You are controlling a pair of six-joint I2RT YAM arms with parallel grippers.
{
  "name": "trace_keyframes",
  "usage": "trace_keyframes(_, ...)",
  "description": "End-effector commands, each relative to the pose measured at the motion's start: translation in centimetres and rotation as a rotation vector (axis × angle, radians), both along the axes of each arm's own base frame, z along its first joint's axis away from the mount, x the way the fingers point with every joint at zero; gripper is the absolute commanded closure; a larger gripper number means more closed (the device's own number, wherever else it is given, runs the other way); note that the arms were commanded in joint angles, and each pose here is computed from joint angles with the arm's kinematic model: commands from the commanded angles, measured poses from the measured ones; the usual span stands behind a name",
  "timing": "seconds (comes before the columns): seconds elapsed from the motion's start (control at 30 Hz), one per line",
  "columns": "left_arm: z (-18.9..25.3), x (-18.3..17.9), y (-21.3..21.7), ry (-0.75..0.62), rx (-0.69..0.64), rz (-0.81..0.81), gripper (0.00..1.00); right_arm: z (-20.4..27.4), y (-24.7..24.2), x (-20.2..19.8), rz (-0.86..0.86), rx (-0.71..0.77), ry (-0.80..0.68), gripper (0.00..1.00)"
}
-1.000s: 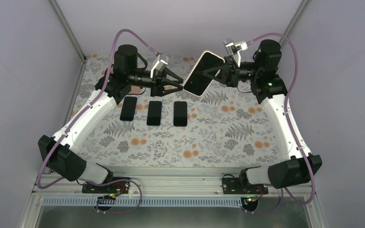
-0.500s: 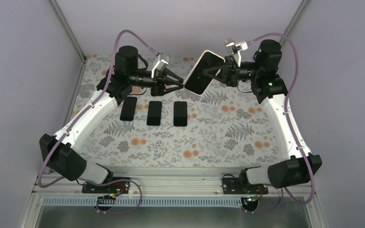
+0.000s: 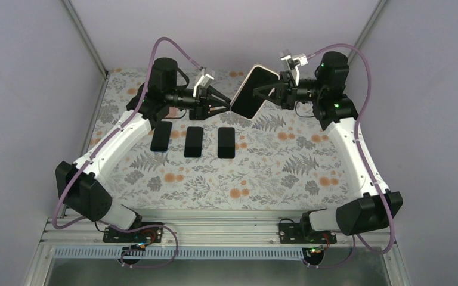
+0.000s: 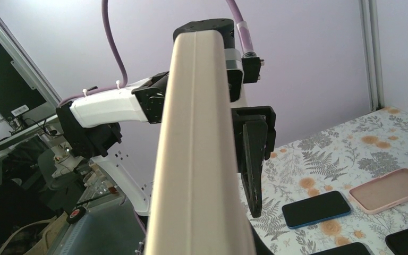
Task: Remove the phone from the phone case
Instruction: Remove the phone case from the phone.
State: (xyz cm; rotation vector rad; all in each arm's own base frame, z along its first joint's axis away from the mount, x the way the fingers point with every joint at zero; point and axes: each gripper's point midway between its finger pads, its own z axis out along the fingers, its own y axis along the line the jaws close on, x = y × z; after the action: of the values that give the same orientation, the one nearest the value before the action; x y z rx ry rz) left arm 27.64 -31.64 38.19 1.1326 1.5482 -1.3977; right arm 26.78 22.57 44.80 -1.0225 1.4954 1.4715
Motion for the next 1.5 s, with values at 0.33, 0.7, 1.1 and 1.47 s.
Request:
trace_keyframes(0.33,1.6,0.7,-0.9,-0.034,-0.024,-0.017,0.75,-2.3,2.4,-6.8,0.342,0.013,0.057,0.96)
trace_keyframes(0.7,2.4,-1.0,-1.6,-0.083,-0.017,-0.082,0.75,-5.0,3.8,-7.4,0.362,-0.007,0.1,0.96)
trace_keyframes(1.1,1.6,-2.1,-3.2,-0.068,0.013,-0.14,0.75,-7.3,5.4,-8.2,0.393,-0.041,0.151,0.96)
trace_keyframes(1.47,0.8,-4.5,-4.5,-0.051,0.022,-0.25,0.76,-9.1,6.8,-9.1,0.469,-0.055,0.238,0.96)
